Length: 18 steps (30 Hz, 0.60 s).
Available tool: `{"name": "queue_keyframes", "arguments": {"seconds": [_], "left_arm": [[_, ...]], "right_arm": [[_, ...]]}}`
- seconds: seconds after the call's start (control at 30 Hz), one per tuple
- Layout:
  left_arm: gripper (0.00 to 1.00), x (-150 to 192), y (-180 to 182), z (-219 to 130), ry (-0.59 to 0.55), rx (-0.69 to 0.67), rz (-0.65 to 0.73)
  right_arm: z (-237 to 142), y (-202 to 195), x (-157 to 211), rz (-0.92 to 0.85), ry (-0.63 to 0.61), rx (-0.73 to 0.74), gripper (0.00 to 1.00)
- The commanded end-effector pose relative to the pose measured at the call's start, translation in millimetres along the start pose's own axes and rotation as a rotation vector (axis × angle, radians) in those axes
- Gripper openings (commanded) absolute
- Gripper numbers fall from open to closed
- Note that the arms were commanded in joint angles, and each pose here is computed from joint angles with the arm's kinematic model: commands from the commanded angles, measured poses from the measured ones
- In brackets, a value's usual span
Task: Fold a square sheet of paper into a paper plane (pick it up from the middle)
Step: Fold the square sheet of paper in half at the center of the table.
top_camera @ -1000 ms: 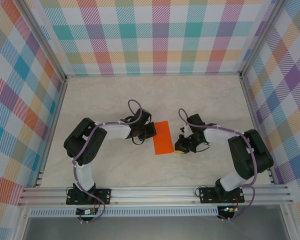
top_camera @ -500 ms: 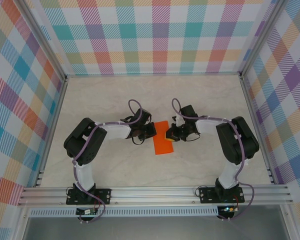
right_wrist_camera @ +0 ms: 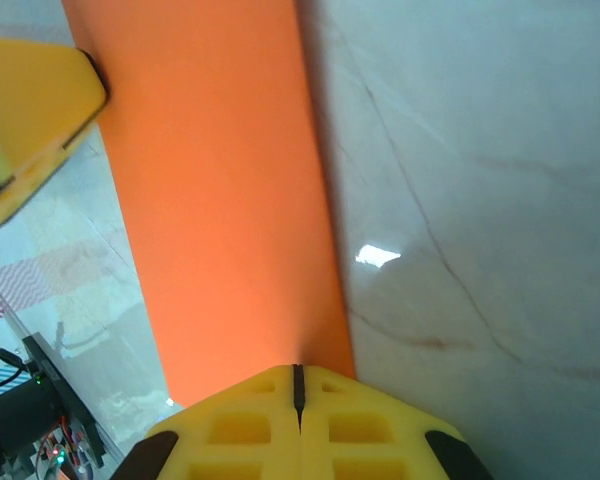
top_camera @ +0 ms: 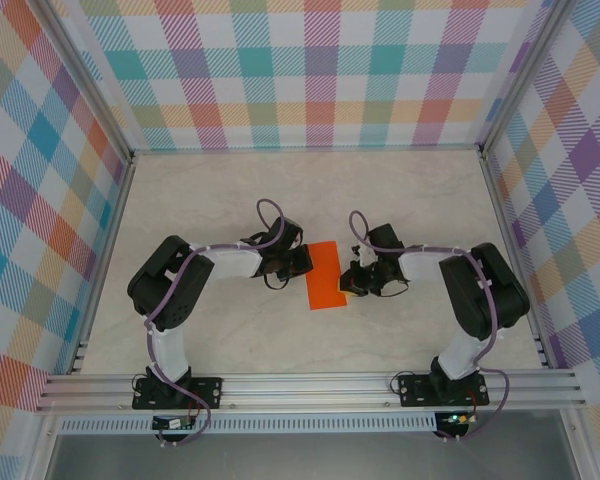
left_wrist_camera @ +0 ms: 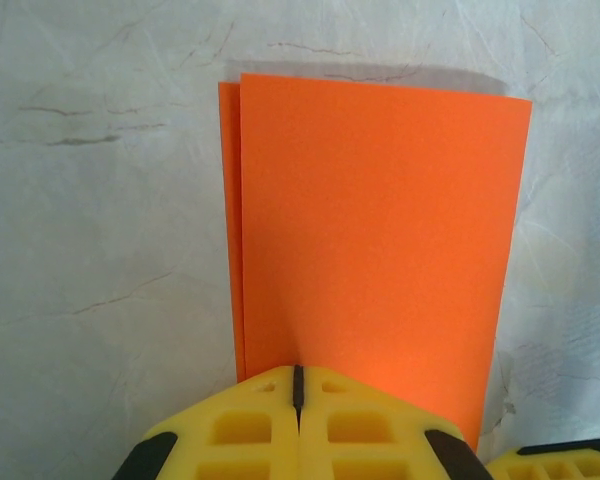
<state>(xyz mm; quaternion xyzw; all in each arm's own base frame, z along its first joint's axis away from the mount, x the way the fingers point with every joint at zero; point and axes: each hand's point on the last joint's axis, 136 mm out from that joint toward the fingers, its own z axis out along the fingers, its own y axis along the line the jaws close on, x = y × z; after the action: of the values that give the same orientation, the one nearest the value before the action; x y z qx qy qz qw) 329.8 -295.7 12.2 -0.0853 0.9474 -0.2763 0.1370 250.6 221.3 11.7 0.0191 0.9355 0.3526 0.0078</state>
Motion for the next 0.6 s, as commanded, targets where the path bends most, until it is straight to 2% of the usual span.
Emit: {"name": "queue_keyframes", "arguments": {"seconds": [0.0, 0.07, 0.13, 0.27, 0.4, 0.57], "left_arm": [[0.0, 79, 143, -1, 0.224, -0.52, -0.058], [0.0, 79, 143, -1, 0.224, -0.519, -0.057], [0.0, 79, 143, -1, 0.225, -0.516, -0.056], [0.0, 79, 142, 0, 0.225, -0.512, -0.054], [0.0, 78, 141, 0, 0.226, -0.509, -0.052], [0.0, 78, 140, 0, 0.227, -0.511, -0.053]], "right_arm": [[-8, -42, 36, 0.089, 0.072, 0.17, 0.0], [-16, -29, 27, 0.054, 0.03, 0.139, 0.0], [-25, -2, 19, -0.008, -0.006, 0.042, 0.0], [-29, 41, 8, -0.109, -0.022, -0.098, 0.0], [-11, 48, -1, -0.09, 0.033, -0.13, 0.0], [7, 31, 7, -0.049, 0.095, -0.11, 0.0]]}}
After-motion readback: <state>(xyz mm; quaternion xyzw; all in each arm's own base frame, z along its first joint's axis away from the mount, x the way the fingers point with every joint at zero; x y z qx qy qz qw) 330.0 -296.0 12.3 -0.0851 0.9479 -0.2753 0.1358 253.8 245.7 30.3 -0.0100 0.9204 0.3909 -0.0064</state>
